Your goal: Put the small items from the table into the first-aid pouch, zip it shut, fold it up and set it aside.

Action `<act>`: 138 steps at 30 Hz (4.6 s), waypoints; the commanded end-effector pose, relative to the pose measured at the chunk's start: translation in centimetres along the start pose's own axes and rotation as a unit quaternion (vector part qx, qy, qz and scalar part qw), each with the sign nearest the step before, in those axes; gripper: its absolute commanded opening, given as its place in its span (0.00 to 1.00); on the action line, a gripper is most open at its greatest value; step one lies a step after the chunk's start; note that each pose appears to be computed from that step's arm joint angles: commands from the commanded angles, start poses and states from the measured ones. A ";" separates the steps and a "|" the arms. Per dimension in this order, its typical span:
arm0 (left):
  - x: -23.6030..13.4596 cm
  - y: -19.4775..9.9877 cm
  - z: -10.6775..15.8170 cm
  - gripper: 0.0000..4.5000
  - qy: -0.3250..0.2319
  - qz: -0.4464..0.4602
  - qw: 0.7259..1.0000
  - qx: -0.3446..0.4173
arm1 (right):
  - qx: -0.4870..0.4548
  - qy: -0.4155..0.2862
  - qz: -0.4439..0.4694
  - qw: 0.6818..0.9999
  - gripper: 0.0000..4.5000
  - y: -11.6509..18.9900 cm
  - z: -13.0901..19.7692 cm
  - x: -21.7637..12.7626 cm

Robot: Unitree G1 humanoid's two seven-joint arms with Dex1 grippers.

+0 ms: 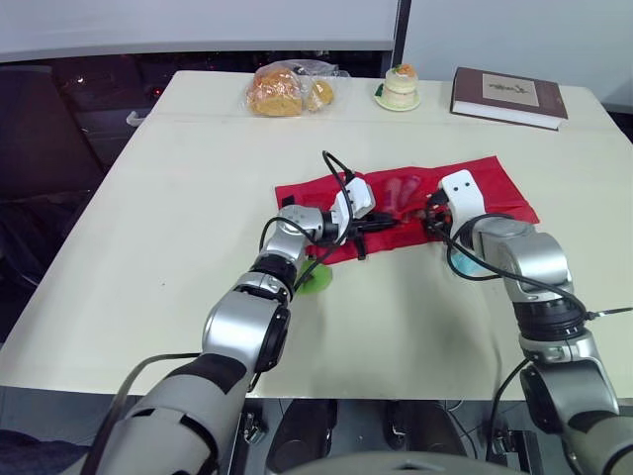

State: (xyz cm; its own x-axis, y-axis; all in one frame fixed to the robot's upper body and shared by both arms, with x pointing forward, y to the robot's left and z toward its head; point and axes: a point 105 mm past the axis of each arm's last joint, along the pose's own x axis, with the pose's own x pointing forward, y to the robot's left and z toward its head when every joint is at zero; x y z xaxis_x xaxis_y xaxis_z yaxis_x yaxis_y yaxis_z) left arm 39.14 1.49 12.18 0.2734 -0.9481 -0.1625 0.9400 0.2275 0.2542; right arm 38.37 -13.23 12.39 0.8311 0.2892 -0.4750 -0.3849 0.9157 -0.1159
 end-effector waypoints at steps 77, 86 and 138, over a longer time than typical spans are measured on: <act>-11.7 2.8 -3.1 0.00 0.185 -0.030 0.979 0.081 | -0.054 -0.316 0.102 0.942 0.97 0.0 -2.3 -24.2; -14.8 3.9 -3.3 0.00 0.229 -0.003 0.970 0.080 | -0.061 -0.316 0.088 0.943 0.97 0.5 -2.2 -26.4; -1.5 2.3 3.2 0.99 0.066 -0.031 0.991 0.116 | -0.099 -0.253 0.050 0.961 1.00 3.1 -3.8 -20.7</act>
State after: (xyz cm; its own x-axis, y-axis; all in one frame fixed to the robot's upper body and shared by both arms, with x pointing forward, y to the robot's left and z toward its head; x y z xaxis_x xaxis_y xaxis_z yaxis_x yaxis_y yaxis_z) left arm 40.06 3.56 15.09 0.2439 -0.9182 -0.3121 0.9093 0.1047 0.4027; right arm 18.66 -17.87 17.94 0.8547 0.5180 -0.0354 -0.5097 0.8242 -0.2466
